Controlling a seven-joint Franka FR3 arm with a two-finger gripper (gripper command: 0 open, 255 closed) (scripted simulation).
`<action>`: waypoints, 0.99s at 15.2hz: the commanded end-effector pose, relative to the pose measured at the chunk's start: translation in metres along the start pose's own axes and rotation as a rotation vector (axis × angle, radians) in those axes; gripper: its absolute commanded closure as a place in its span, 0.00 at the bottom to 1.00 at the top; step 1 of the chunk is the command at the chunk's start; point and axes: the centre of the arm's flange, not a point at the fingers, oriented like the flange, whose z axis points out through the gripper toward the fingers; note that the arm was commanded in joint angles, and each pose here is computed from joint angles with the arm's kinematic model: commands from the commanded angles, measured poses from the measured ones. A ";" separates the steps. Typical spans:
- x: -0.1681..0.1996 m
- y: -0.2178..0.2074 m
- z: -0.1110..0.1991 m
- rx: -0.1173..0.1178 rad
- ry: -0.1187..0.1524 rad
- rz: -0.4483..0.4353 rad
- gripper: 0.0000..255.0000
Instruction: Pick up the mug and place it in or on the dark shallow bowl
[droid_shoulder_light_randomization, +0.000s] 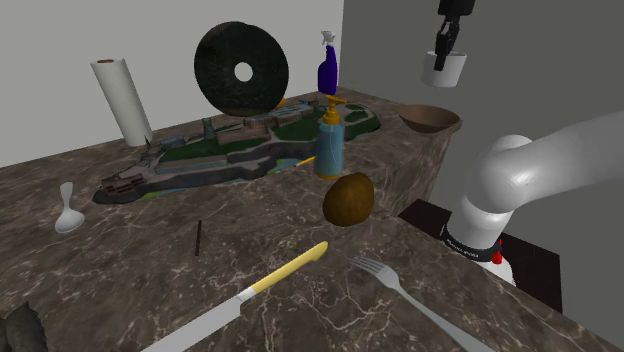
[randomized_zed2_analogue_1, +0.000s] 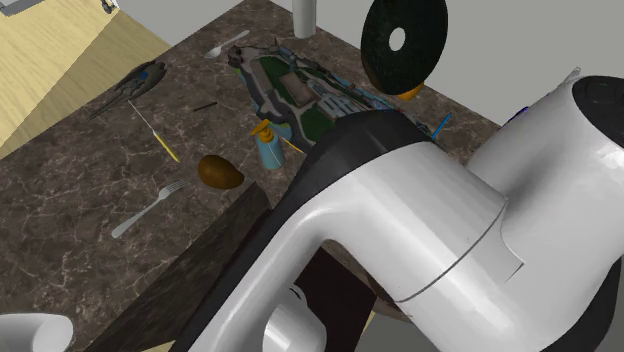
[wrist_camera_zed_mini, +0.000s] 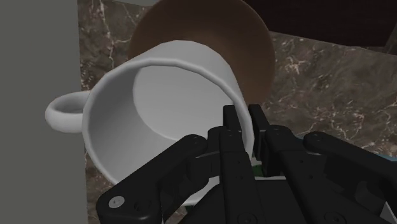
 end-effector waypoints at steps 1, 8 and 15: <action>-0.001 0.005 0.007 -0.001 0.000 -0.001 1.00; -0.001 0.003 0.044 -0.001 0.000 -0.001 1.00; -0.001 0.002 0.081 -0.001 0.000 -0.001 1.00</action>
